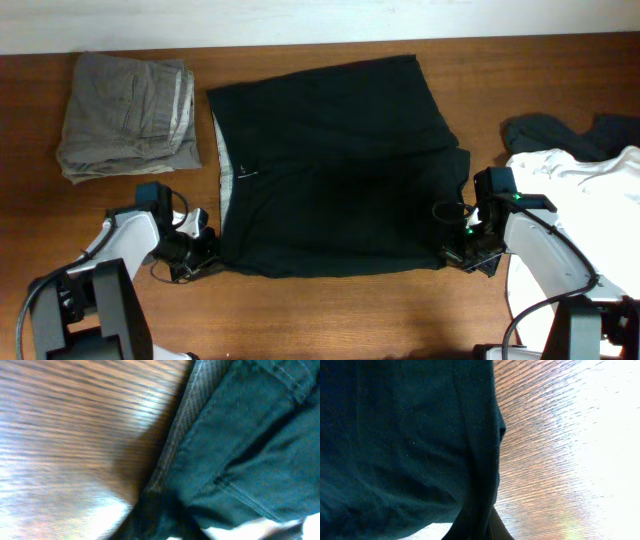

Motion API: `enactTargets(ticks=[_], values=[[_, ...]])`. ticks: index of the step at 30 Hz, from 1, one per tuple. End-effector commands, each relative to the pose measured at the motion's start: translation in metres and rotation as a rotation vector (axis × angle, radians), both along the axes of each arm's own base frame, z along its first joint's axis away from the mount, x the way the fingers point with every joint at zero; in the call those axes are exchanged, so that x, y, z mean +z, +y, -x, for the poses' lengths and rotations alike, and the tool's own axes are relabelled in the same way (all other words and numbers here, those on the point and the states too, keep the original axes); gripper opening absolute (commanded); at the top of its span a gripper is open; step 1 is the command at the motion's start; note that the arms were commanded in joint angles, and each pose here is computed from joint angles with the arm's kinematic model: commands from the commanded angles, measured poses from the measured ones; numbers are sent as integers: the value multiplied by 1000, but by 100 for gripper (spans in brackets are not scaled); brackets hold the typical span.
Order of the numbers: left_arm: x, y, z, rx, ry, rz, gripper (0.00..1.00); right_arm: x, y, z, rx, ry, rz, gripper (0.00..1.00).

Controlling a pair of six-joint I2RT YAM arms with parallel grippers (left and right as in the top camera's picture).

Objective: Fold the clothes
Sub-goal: 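Lift the bottom hem with both grippers and fold it up toward the waistband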

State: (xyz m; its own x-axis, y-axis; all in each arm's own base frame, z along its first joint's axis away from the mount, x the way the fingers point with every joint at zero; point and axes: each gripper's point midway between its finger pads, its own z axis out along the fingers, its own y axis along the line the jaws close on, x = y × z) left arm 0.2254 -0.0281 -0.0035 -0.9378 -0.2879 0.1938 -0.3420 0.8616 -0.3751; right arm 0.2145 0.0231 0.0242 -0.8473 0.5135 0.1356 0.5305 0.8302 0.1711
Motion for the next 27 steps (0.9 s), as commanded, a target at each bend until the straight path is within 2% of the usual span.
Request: enactTargets(ticks=[1,4,9,11,12,15,17,19,20,24,27], values=[[-10,2,15,-67,40,-20,1,9,-9,-9,30,-30,51,4],[26,3,0,-91,-40,-19,0,42,-18,-16,36,-59,101,4],[135,6,-17,-112,-303,-81,0,148,-30,-24,21,-254,185,4],[174,5,-7,-110,-398,-108,0,195,-33,-16,10,-344,213,4],[192,3,7,-110,-435,-121,0,223,-36,-9,2,-398,236,4],[205,0,32,-101,-454,-132,1,267,-37,2,-10,-486,252,4],[207,0,37,-92,-455,-136,1,274,-38,-1,-14,-513,258,4],[205,6,32,-74,-454,-172,1,269,-41,-21,-18,-523,270,4],[202,12,24,-57,-453,-198,0,261,-43,-43,-18,-527,270,4],[186,24,-21,-56,-477,-226,0,217,-47,-121,13,-496,272,4],[152,37,-67,-58,-454,-247,0,164,-50,-171,23,-433,264,4]])
